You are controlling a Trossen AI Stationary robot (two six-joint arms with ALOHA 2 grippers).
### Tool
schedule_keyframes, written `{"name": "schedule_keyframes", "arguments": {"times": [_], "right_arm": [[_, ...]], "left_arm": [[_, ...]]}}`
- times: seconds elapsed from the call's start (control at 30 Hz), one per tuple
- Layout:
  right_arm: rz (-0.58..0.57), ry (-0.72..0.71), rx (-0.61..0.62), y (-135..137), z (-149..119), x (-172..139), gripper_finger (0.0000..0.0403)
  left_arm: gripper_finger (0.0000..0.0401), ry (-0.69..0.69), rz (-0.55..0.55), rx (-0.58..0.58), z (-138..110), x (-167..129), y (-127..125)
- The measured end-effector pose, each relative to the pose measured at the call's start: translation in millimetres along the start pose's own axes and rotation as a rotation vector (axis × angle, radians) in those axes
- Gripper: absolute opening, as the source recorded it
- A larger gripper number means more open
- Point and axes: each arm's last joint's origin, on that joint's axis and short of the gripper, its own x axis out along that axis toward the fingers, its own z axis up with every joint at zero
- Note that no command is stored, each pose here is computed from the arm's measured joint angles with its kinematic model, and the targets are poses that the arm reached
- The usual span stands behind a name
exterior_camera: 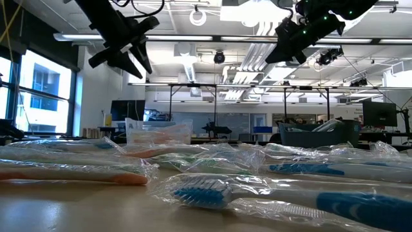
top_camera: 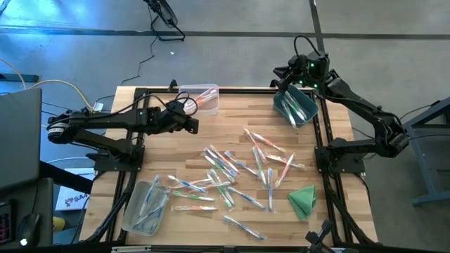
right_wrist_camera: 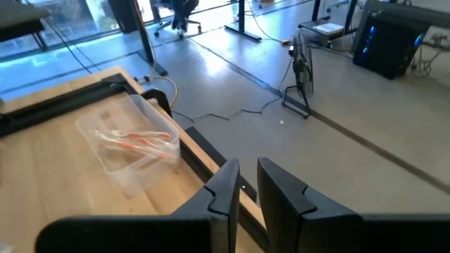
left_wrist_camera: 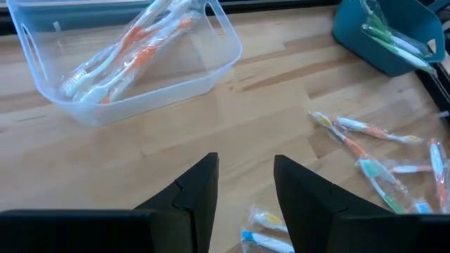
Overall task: Pick & Place Toothbrushes
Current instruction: Put the orange toothbrush into the transparent bin
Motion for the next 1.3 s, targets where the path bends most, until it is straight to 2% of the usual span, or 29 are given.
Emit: {"name": "schedule_keyframes", "arguments": {"times": [0.2,0.37,0.5,0.63,0.77,1.0,1.3], "right_arm": [[0.006,0.003,0.041,7.0,0.2,1.8,0.0045],[-0.056,0.009,0.036,28.0,0.4,6.3,0.0024],[-0.039,0.012,0.010,50.8,0.1,8.8,0.0006],[-0.038,0.018,0.052,67.3,-1.2,9.3,0.0004],[-0.025,0.092,0.105,76.8,-8.9,8.8,0.0003],[-0.011,0.268,0.168,88.8,-26.1,5.0,0.0004],[0.019,0.310,0.146,98.9,-30.5,3.0,0.0004]], "left_arm": [[0.0136,-0.005,0.041,0.001,5.5,3.3,6.9],[0.0136,0.010,0.056,0.051,15.3,8.5,15.8],[0.0136,0.006,0.076,0.044,23.3,12.1,23.4],[0.0136,-0.023,0.095,0.011,31.5,14.8,29.4],[0.0136,-0.046,0.106,-0.002,37.4,16.5,33.5],[0.0136,-0.102,0.068,0.077,44.2,16.9,30.0],[0.0136,-0.139,0.027,0.106,47.8,16.5,25.6]]}}
